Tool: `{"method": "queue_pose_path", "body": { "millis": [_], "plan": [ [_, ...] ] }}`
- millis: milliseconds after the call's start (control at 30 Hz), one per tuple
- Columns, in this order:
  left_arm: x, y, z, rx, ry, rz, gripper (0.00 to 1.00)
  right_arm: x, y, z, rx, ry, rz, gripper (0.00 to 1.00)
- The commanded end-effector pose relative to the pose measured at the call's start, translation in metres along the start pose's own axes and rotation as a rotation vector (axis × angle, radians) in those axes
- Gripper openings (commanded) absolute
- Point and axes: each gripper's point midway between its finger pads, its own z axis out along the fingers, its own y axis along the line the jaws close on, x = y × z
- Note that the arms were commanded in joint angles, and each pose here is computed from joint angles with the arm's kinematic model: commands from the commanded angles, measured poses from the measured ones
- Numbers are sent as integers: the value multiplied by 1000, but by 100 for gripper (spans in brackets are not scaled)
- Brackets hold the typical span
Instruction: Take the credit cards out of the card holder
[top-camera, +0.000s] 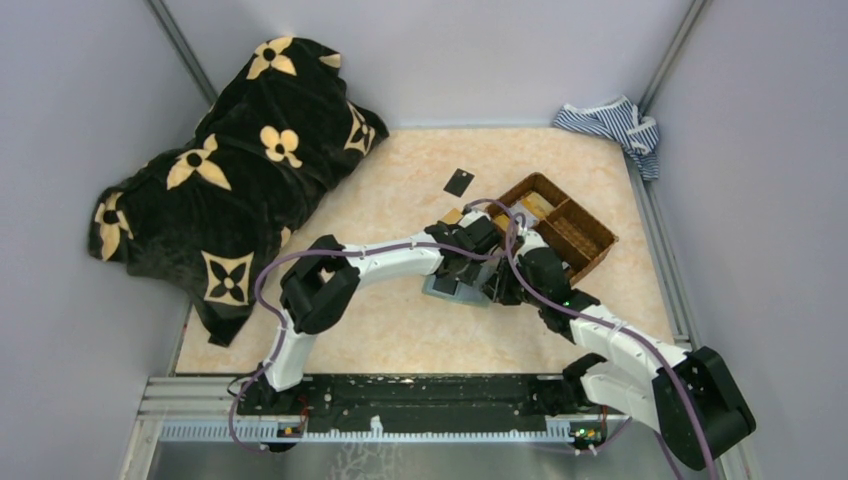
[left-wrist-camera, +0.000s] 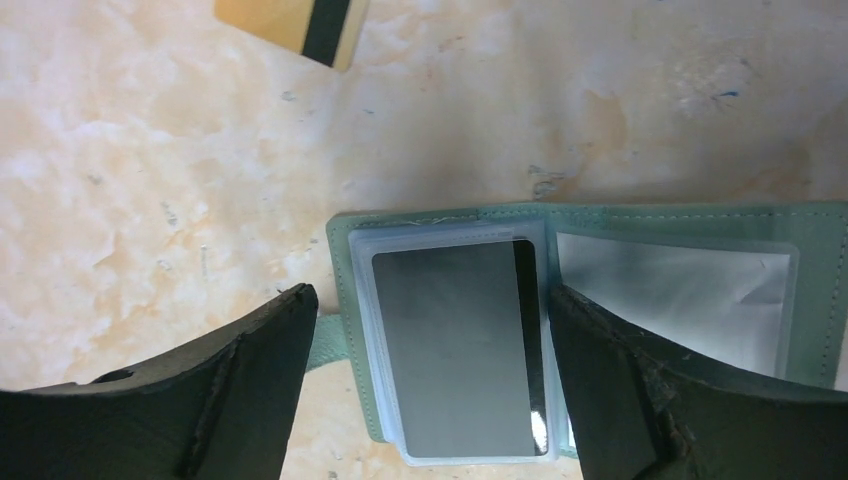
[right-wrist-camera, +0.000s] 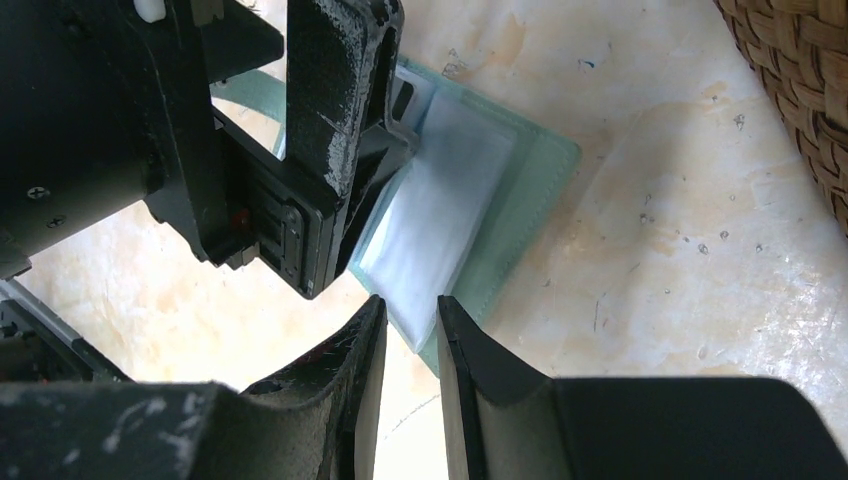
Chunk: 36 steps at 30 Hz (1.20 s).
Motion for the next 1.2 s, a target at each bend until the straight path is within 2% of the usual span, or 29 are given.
{"method": "queue_pose_path", "body": {
  "millis": [0,1067,1133,1167],
  "plan": [
    [4,15,-1,-109,16,28,90,-10,11,2,-48,-43,-8,26],
    [36,0,18,-123,112,71,66,-8,8,4,-40,-41,-3,26],
    [38,-1,19,-118,119,75,63,-8,9,4,-43,-41,-4,26],
    [38,-1,19,-117,121,76,58,-9,9,4,-42,-43,-5,26]
  ]
}}
